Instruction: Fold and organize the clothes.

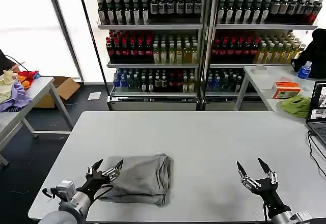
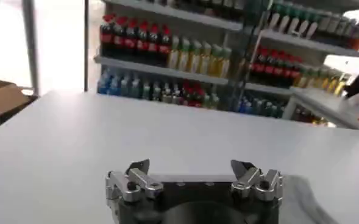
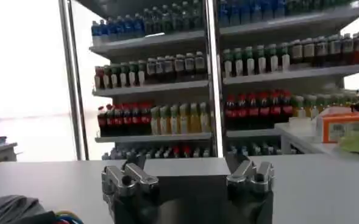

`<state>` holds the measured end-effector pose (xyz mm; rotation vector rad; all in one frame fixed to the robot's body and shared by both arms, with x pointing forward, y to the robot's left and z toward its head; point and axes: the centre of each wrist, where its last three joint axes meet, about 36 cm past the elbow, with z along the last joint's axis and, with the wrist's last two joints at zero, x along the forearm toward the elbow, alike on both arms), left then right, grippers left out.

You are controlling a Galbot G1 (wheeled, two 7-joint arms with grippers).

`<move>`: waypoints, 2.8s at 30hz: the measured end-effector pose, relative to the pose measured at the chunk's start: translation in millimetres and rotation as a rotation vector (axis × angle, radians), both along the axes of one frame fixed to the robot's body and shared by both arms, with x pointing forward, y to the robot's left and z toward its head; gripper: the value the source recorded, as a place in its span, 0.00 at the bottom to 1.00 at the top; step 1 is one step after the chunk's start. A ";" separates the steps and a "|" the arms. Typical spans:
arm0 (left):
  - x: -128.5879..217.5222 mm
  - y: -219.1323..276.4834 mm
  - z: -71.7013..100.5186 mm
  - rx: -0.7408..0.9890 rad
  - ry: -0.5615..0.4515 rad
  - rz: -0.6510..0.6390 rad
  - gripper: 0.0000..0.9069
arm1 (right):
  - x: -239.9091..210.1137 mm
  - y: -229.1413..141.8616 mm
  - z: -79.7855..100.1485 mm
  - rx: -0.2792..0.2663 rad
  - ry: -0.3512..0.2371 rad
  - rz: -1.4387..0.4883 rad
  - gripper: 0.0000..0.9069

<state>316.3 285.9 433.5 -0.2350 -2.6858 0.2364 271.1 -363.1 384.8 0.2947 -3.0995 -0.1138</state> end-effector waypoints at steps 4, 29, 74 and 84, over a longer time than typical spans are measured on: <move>-3.2 3.8 -13.3 0.000 0.037 0.019 1.00 | 1.0 0.3 -1.9 0.000 0.003 0.000 1.00; 0.1 -21.8 -55.9 -0.088 0.110 0.082 0.01 | -0.5 -0.8 0.2 0.004 -0.007 -0.007 1.00; 32.6 1.2 52.1 -0.075 -0.121 0.098 0.00 | 0.1 -6.1 2.3 0.017 -0.035 -0.041 1.00; 57.9 -128.9 -2.9 -0.228 0.062 -0.083 1.00 | -7.2 11.7 2.5 0.021 -0.001 -0.033 1.00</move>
